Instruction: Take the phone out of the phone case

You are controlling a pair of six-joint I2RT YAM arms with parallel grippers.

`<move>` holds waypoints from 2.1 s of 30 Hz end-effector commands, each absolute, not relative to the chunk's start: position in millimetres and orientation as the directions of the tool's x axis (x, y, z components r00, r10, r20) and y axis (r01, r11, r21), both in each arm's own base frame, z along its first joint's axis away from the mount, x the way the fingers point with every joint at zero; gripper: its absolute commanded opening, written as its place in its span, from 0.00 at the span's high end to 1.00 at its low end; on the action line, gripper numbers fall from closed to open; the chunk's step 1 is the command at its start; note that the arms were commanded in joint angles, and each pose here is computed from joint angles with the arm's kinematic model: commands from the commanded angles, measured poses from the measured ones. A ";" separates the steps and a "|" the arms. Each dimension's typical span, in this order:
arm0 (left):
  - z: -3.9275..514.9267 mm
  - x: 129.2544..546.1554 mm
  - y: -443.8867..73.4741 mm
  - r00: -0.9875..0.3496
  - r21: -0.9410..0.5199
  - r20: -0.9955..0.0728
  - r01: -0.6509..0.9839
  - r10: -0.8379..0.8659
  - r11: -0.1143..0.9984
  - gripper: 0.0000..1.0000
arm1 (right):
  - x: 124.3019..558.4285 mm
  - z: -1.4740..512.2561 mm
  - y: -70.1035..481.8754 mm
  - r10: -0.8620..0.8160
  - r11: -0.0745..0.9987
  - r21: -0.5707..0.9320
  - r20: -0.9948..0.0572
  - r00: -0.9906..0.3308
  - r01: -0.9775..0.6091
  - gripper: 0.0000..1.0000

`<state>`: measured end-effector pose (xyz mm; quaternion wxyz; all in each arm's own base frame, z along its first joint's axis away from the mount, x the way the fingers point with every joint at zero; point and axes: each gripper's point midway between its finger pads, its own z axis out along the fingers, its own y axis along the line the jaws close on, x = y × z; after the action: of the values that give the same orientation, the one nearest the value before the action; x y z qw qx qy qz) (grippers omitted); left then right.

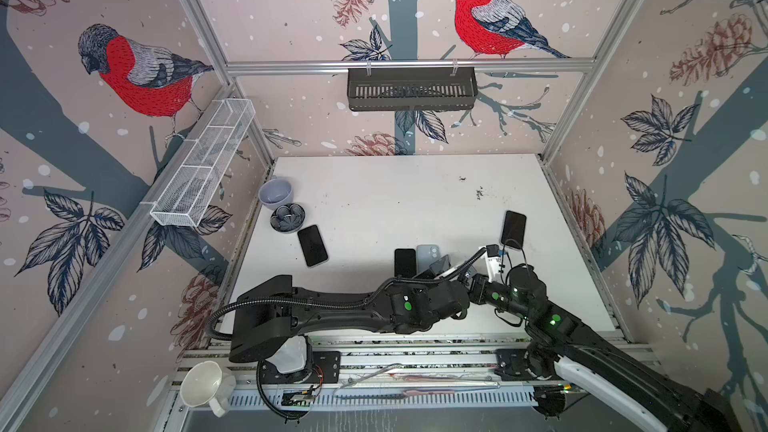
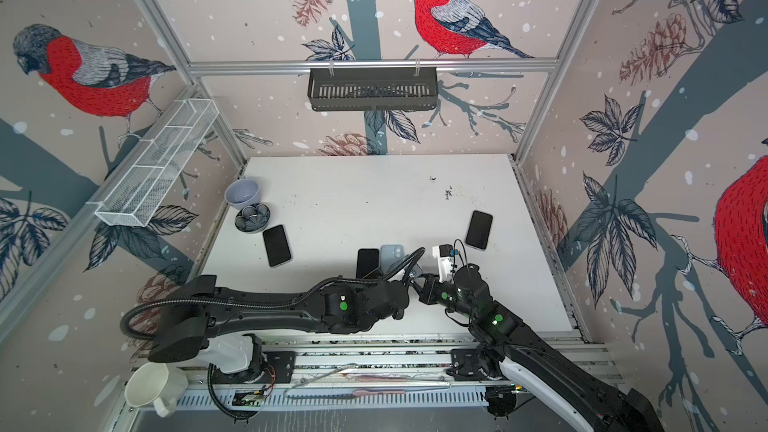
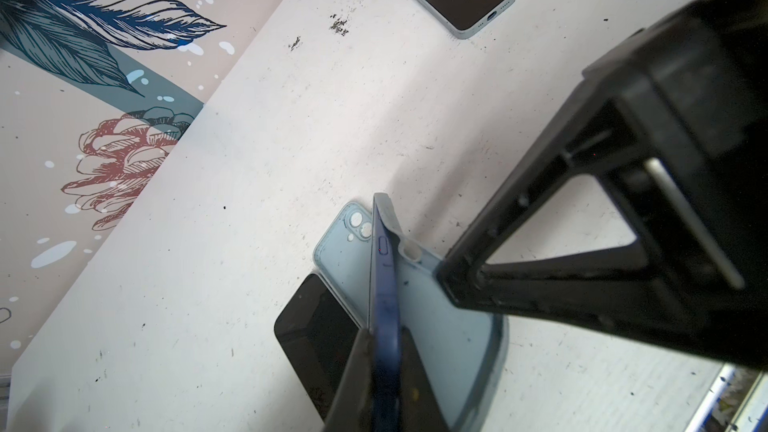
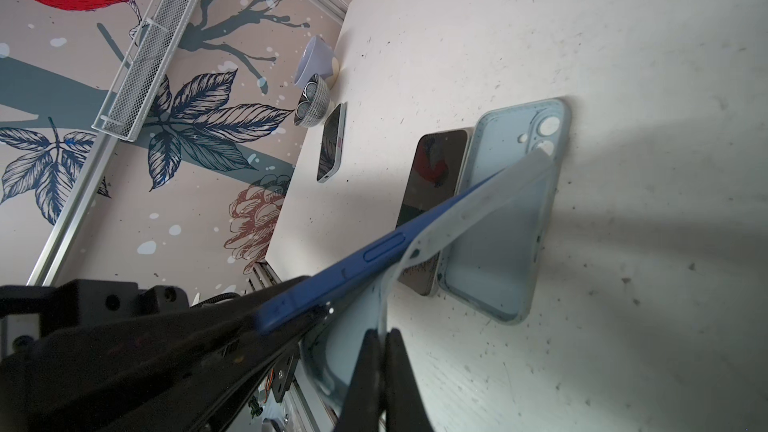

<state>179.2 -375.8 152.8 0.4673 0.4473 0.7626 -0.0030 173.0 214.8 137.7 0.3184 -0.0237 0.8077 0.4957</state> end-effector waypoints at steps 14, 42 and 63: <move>203.5 184.8 -363.4 -0.099 0.447 -0.788 0.587 0.608 0.675 1.00 | 171.7 122.8 206.6 0.316 0.517 0.802 -0.504 -0.804 -0.299 1.00; 214.6 207.6 -297.0 0.023 0.624 -0.729 0.432 0.684 0.651 1.00 | 179.0 118.3 197.7 0.372 0.547 0.804 -0.483 -0.793 -0.233 1.00; 177.4 296.6 -273.5 0.109 0.744 -0.611 0.419 0.784 0.521 1.00 | 278.4 119.1 226.3 0.302 0.634 0.763 -0.394 -0.868 -0.126 1.00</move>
<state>286.9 -257.6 157.9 0.5433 0.4677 0.6752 0.1737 268.5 215.7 110.6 0.2483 0.0752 0.8744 0.4100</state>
